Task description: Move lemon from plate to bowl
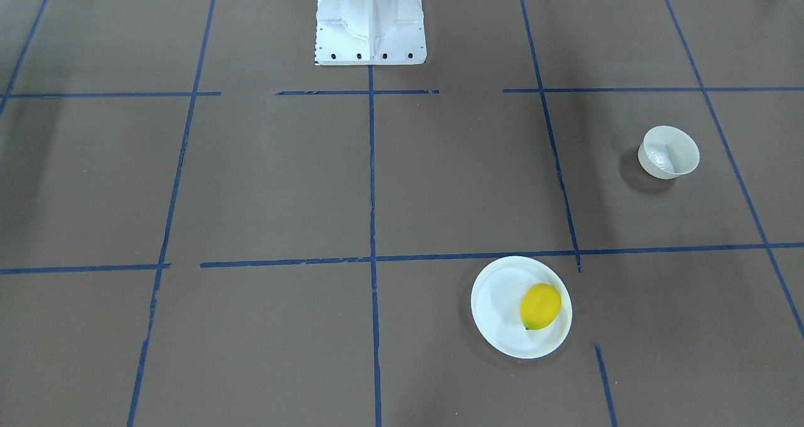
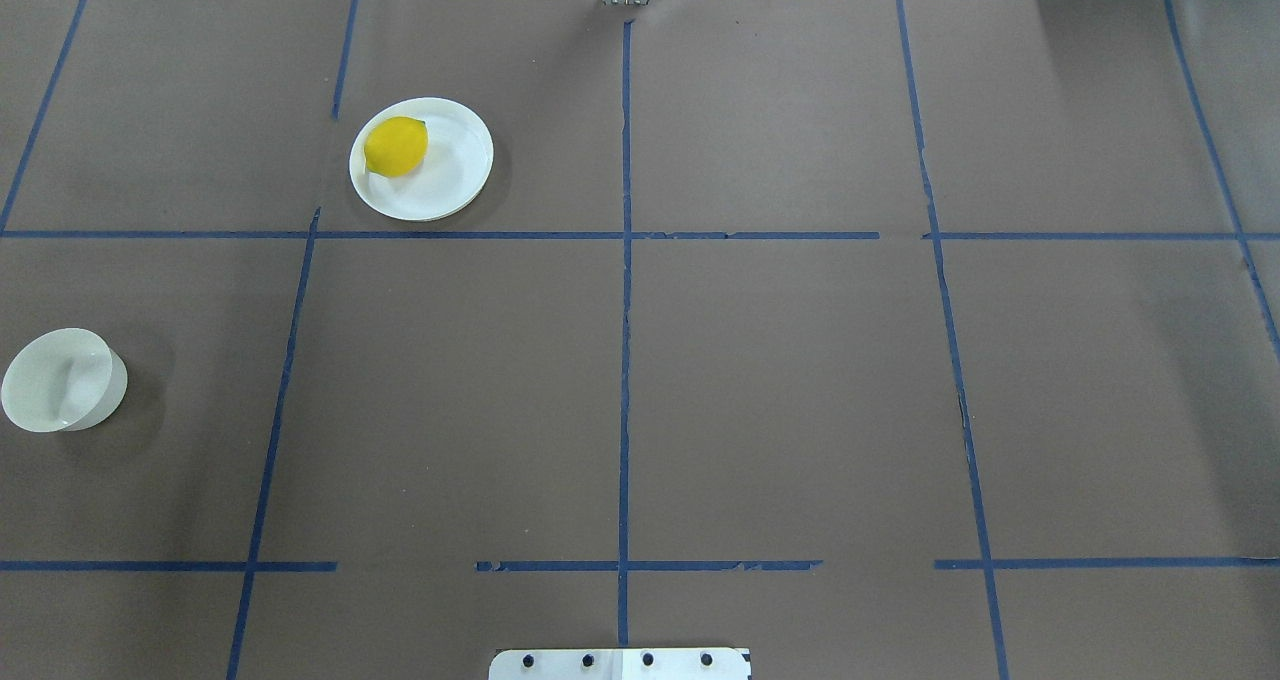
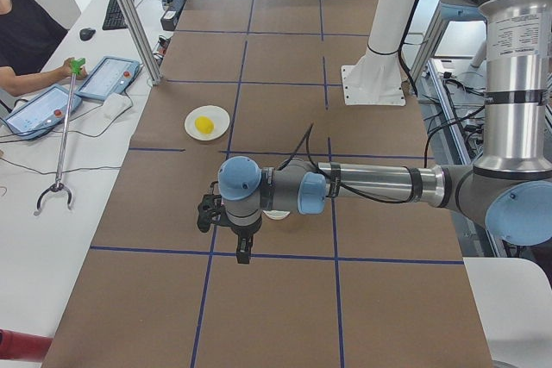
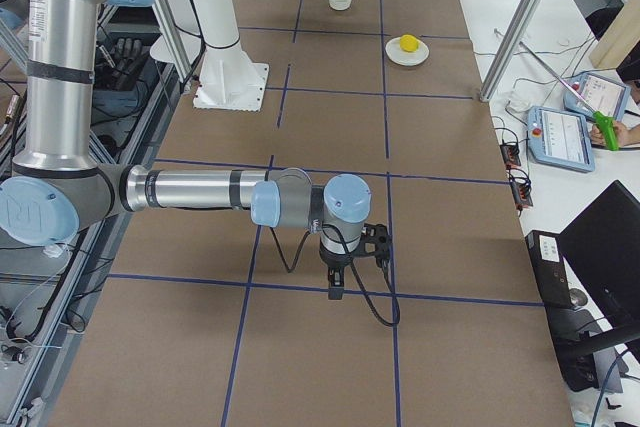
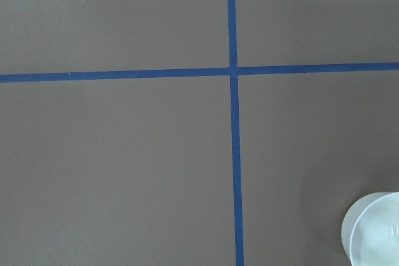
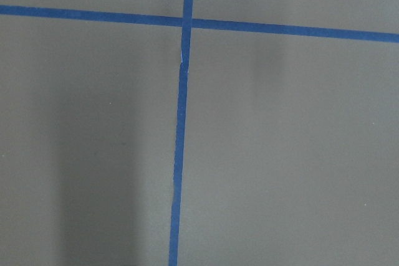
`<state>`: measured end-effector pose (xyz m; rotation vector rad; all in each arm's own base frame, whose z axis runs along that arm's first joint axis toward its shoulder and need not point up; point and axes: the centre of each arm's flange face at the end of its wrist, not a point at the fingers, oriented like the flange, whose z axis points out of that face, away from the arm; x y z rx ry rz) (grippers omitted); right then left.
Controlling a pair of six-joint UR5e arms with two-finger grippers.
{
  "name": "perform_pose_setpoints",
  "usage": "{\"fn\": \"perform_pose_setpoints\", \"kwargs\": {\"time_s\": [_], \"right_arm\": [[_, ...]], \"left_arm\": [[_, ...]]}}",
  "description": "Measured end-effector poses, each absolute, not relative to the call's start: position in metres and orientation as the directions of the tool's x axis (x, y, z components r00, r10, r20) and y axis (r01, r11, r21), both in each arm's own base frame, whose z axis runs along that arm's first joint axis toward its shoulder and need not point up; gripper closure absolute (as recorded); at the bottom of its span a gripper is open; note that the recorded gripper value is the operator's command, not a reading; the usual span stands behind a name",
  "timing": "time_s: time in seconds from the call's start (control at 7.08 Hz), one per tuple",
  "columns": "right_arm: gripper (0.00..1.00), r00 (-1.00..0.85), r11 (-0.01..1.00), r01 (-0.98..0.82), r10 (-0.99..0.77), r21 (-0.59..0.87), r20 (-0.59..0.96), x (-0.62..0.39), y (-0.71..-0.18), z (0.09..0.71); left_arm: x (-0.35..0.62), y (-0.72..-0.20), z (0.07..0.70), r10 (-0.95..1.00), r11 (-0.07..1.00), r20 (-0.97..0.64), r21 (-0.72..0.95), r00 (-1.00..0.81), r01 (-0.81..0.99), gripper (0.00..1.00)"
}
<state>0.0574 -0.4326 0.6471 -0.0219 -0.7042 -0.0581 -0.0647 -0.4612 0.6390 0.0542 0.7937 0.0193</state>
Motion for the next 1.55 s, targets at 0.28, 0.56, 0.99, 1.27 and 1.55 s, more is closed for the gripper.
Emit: {"fn": "perform_pose_setpoints", "kwargs": {"time_s": [0.28,0.56,0.99,1.27,1.55], "right_arm": [[0.00,0.761,0.998,0.061,-0.046,-0.001,0.648,0.057,-0.433,0.647],[0.00,0.761,0.998,0.061,-0.046,-0.001,0.648,0.057,-0.433,0.647],[0.00,0.761,0.998,0.061,-0.046,0.000,0.648,0.057,-0.433,0.647],[0.00,0.761,0.998,0.061,-0.046,-0.001,0.648,0.057,-0.433,0.647],[0.00,0.761,0.998,0.061,-0.046,0.000,0.648,0.057,-0.433,0.647]], "left_arm": [[-0.064,-0.462,0.640,0.037,0.998,-0.714,0.055,0.699,0.003,0.00],[-0.063,-0.469,0.627,0.060,0.996,-0.713,0.085,0.699,0.002,0.00],[0.009,-0.529,0.551,0.193,0.978,-0.689,0.189,0.698,-0.084,0.00],[0.096,-0.548,0.482,0.210,0.976,-0.686,0.192,0.696,-0.106,0.00],[0.153,-0.557,0.433,0.162,0.985,-0.710,0.157,0.686,-0.070,0.00]]}}
